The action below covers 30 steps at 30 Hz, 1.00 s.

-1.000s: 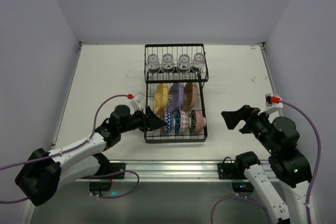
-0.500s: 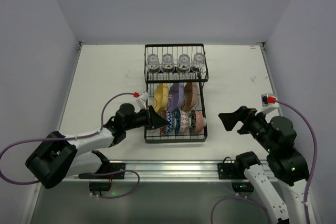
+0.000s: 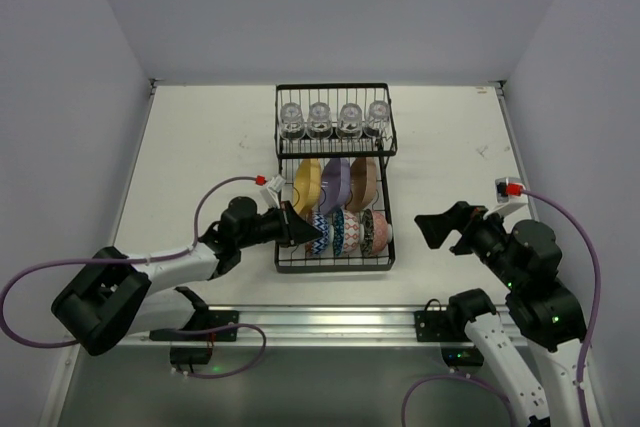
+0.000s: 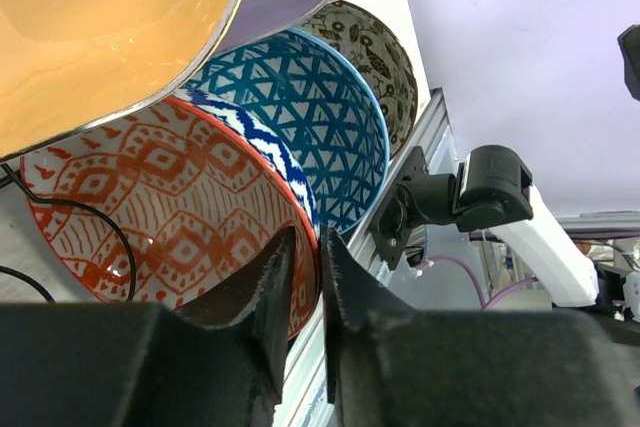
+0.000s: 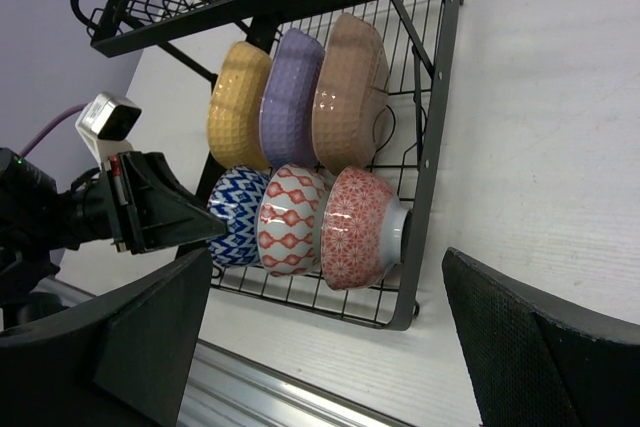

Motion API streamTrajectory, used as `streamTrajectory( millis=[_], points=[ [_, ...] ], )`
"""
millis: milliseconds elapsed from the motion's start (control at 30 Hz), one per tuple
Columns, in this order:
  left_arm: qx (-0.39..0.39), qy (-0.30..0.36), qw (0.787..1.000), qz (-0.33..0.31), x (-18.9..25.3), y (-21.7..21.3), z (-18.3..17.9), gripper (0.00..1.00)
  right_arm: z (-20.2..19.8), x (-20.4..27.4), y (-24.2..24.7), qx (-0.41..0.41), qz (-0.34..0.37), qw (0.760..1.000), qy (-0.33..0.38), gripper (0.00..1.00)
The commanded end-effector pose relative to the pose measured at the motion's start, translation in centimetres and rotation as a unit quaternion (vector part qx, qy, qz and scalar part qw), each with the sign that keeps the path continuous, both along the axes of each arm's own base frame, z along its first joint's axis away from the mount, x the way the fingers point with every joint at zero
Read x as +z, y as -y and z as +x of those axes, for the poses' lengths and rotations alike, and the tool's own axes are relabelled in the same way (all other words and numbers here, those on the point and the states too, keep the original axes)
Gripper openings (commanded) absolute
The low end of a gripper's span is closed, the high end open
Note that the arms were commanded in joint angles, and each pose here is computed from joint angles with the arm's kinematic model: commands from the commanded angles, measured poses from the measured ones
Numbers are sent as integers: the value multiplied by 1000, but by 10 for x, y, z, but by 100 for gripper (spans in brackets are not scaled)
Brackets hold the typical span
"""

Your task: Unload the mixed dishes from the dish rack

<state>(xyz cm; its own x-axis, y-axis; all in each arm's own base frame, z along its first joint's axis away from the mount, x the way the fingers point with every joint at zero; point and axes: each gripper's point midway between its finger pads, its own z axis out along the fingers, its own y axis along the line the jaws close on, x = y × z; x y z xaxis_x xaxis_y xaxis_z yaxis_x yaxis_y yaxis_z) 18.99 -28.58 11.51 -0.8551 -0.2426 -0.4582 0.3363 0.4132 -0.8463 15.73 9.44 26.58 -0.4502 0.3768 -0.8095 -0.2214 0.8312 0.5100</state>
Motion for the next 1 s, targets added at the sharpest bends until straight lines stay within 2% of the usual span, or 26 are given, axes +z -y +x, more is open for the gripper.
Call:
streamTrajectory(
  millis=[0, 33, 133, 433, 700, 967],
  points=[
    [-1, 35, 999, -15, 13, 4, 6, 16, 4, 3, -5, 15, -1, 1000, 10, 99],
    [-2, 36, 999, -15, 14, 5, 7, 8, 3, 2, -5, 15, -1, 1000, 9, 99],
    [-3, 37, 999, -18, 18, 6, 8, 0, 3, 3, -5, 14, -1, 1000, 11, 99],
    [-6, 26, 999, -33, 19, 8, 6, 0, 3, 3, -6, 19, 2, 1000, 11, 99],
    [-6, 30, 995, -95, 41, 10, 1, 0, 3, 1, -8, 23, 3, 1000, 10, 99],
    [0, 33, 993, -111, 52, 11, 3, 0, 6, -3, -9, 26, -5, 1000, 5, 99]
  ],
)
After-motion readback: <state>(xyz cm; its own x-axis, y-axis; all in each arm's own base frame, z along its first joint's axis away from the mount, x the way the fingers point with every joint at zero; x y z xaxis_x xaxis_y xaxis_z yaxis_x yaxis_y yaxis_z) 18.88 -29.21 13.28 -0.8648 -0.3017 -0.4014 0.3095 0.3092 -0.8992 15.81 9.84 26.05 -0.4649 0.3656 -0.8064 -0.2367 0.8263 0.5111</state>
